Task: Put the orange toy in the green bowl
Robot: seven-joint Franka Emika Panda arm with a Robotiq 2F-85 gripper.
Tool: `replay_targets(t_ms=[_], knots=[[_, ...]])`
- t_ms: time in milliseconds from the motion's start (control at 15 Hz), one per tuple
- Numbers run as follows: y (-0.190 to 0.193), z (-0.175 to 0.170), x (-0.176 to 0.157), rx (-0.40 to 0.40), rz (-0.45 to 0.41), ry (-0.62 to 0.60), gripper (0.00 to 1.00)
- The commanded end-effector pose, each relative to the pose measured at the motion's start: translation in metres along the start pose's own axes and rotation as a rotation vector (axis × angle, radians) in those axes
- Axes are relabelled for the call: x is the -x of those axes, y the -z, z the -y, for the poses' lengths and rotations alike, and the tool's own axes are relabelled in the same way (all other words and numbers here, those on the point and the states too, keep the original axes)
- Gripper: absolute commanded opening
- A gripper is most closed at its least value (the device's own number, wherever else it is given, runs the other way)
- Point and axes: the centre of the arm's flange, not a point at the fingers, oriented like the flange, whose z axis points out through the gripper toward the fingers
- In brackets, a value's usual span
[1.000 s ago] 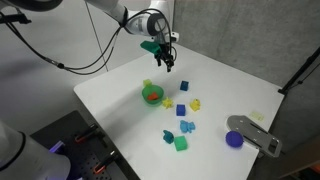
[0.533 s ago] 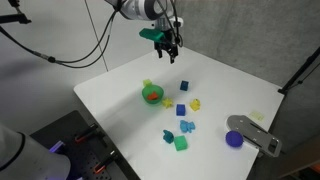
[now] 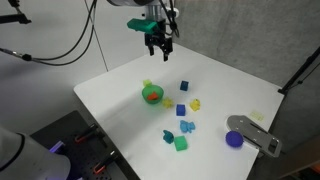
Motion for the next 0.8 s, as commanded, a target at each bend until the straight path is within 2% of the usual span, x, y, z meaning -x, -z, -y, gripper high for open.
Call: replay_targets(t_ms=[0, 200, 533, 600, 733], knots=[[0.02, -0.002, 0.042, -0.023, 0.06, 0.003, 1.0], [0.036, 0.003, 0.065, -0.029, 0.117, 0.003, 1.0], [0.06, -0.012, 0.094, -0.046, 0.132, 0.01, 1.0], [0.05, 0.001, 0.075, -0.016, 0.13, 0.005, 1.0], [0.057, -0.005, 0.082, -0.023, 0.127, -0.003, 1.0]])
